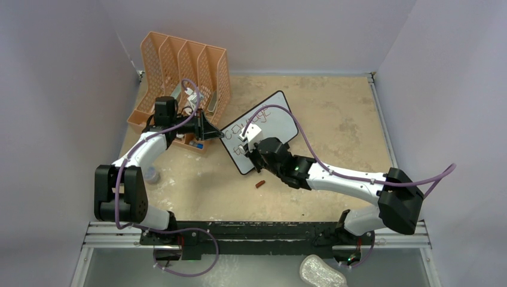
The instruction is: Write a sentence on the whiteboard
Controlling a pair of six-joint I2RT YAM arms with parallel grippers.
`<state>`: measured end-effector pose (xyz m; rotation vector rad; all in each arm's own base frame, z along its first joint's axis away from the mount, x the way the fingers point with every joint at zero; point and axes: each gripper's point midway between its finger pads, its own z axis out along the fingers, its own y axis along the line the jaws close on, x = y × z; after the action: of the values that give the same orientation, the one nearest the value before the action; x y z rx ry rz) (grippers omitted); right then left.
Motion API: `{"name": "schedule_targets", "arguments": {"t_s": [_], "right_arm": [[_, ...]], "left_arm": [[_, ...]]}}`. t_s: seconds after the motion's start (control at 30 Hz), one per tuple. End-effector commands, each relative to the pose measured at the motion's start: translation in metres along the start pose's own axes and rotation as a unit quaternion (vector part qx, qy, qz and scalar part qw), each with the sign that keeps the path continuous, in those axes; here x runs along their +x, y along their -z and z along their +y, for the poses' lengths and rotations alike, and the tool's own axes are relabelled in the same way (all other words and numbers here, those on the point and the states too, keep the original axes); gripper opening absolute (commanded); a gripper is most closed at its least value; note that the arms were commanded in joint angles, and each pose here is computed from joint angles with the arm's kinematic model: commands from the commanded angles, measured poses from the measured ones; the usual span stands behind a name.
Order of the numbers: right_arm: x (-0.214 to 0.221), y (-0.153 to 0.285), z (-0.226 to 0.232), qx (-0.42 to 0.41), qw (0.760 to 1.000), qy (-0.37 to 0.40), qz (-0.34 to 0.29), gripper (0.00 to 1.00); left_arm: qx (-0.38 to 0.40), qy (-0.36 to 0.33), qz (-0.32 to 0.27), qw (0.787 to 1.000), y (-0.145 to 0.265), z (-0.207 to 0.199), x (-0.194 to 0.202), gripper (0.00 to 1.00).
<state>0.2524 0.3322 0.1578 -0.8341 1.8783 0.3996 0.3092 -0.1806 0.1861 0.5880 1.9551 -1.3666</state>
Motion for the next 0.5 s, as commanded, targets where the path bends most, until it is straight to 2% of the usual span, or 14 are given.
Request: {"name": "schedule_targets", "arguments": {"t_s": [0.0, 0.47], "right_arm": [[-0.0141, 0.0022, 0.003, -0.015, 1.0, 0.0, -0.019, 0.0], [-0.0052, 0.0054, 0.0022, -0.015, 1.0, 0.003, -0.006, 0.0]], "left_arm": [[-0.005, -0.01, 0.008, 1.0, -0.0042, 0.0028, 0.0038, 0.0], [-0.006, -0.011, 0.008, 1.0, -0.0042, 0.0033, 0.0033, 0.0]]}}
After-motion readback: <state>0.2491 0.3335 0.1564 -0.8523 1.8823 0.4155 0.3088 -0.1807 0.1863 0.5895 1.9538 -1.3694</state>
